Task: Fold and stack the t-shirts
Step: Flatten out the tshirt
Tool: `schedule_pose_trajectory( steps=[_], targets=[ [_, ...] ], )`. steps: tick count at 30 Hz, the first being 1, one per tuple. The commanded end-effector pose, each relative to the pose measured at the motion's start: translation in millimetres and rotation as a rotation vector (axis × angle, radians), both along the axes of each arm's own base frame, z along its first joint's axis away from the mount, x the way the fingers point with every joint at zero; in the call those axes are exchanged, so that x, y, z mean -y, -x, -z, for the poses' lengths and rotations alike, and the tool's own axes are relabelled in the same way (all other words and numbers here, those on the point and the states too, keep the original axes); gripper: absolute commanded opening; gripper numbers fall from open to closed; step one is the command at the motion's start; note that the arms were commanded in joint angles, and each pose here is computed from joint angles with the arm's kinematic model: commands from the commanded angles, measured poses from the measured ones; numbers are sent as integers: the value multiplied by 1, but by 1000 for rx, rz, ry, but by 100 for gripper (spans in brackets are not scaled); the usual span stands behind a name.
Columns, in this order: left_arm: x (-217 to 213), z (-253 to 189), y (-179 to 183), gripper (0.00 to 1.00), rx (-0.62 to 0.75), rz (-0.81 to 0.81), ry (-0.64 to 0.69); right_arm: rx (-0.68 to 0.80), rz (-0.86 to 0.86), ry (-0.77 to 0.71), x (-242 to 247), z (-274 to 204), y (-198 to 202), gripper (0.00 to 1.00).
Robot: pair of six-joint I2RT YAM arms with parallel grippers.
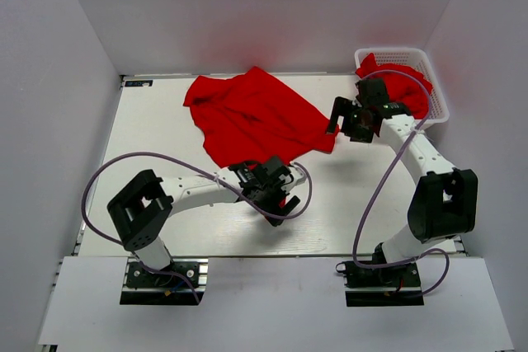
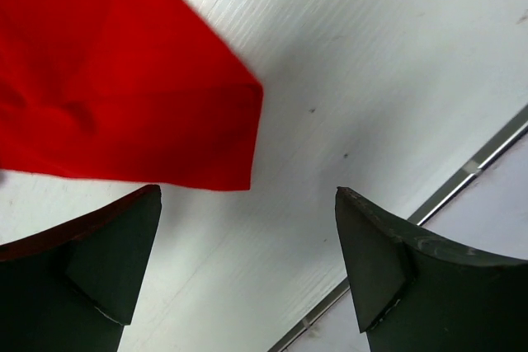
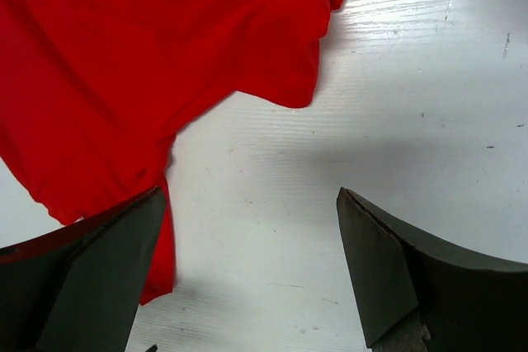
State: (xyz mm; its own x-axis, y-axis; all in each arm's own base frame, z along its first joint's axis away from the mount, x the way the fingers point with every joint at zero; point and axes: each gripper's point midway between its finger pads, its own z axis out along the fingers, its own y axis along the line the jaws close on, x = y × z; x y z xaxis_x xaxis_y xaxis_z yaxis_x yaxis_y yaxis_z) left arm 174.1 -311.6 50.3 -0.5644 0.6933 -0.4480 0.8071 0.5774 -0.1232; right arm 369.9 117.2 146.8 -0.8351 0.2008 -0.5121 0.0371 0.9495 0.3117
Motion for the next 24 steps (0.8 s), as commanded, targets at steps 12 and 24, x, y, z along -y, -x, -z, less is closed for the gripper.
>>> schedule_pose_trajectory(
  steps=[12,24],
  targets=[
    [-7,23,-10,83,23,-120,-56,44,-2,12,5,-10,4,90],
    [-20,44,-19,26,50,-196,-135,47,15,34,11,-12,8,90]
  ],
)
